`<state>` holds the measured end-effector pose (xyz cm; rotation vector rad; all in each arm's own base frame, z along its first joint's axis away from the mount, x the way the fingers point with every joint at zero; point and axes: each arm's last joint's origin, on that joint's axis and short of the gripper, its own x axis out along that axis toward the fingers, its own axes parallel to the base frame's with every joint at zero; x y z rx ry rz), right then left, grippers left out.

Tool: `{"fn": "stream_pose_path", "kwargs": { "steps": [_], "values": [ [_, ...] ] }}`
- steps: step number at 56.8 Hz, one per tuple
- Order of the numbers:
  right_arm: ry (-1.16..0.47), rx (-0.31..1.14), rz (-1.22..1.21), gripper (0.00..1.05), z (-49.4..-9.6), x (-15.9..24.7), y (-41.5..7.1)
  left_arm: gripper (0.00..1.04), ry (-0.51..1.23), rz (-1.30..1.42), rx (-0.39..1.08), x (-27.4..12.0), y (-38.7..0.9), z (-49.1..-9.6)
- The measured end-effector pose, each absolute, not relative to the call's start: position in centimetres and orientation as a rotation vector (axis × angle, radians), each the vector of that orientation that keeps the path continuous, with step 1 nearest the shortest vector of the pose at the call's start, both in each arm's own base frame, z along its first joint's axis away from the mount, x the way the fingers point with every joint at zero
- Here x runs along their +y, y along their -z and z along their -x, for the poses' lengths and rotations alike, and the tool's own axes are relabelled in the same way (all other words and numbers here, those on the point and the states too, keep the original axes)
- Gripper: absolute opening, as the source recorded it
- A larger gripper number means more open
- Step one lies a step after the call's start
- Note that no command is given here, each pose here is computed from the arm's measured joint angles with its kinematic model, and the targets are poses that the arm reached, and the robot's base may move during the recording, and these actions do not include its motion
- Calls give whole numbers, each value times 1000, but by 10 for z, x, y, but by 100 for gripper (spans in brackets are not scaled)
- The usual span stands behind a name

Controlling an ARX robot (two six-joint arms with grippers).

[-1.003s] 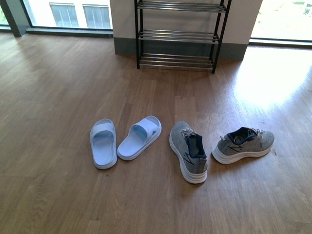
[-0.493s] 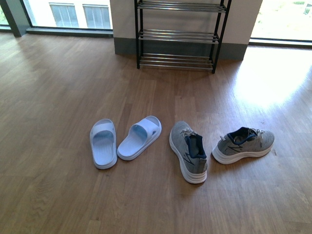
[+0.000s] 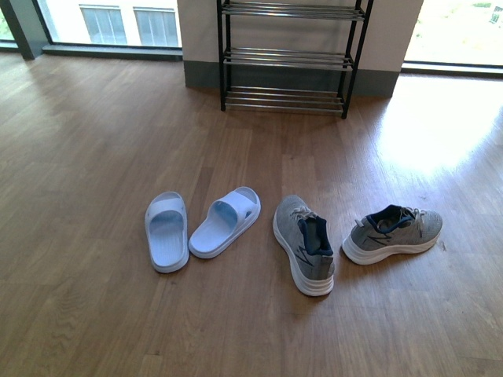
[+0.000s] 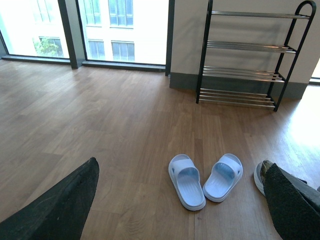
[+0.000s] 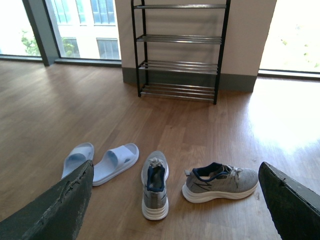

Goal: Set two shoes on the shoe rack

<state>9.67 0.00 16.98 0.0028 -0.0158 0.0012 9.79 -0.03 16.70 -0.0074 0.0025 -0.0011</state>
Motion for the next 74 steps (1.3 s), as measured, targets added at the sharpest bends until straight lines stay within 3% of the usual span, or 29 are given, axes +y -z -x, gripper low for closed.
{"fn": "stream_pose_path", "kwargs": {
  "steps": [74],
  "values": [
    [1, -15, -3, 96, -97, 0, -170, 95, 3, 7, 3, 0, -167, -98]
  ]
}}
